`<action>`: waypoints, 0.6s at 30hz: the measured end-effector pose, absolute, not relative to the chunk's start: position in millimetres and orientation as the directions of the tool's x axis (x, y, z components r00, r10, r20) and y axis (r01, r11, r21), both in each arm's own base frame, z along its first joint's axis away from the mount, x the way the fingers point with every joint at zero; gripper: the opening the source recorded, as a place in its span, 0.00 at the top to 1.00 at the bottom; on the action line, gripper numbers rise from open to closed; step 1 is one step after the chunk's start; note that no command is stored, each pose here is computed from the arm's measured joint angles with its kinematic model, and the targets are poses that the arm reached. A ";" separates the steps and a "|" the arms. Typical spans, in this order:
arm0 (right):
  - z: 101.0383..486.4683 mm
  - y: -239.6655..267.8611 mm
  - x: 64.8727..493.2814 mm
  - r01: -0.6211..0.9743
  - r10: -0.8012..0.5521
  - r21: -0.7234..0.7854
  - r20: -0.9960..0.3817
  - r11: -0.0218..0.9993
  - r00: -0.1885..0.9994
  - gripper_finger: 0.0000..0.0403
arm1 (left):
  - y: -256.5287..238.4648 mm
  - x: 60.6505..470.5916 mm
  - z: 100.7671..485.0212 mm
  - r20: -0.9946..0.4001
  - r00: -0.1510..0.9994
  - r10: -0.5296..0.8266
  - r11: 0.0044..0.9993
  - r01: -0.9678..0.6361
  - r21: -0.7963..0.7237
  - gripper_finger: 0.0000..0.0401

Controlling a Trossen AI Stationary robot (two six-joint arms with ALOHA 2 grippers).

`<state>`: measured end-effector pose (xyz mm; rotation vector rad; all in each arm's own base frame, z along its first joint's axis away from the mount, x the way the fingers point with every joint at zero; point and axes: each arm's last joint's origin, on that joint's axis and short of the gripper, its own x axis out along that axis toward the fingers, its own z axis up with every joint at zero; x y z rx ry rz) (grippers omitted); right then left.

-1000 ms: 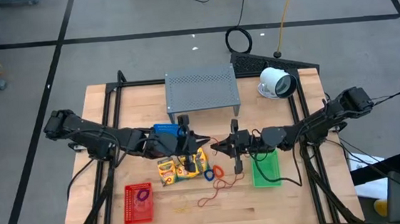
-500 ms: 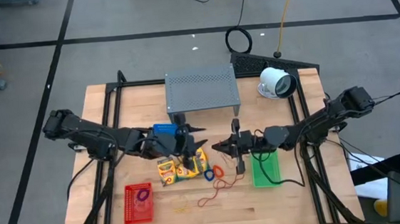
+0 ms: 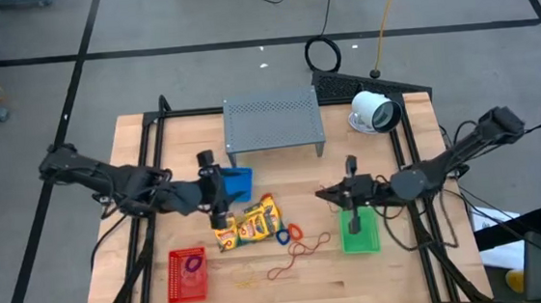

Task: Pick & Place Office Desk Supplies
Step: Put the red rubber band into the green bin

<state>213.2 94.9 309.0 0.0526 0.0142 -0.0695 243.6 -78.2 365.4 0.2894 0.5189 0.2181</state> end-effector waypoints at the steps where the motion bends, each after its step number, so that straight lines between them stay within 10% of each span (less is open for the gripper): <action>1: 309.3 95.2 208.4 0.061 -0.059 0.062 -0.035 0.996 0.998 1.00 | -79.3 240.7 364.8 -0.467 0.841 0.272 0.939 -0.127 0.318 0.47; 18: 263.3 92.4 175.0 0.203 0.013 0.333 -0.547 0.921 0.837 1.00 | -93.7 224.9 356.2 -0.554 0.799 0.234 0.965 -0.119 0.236 0.47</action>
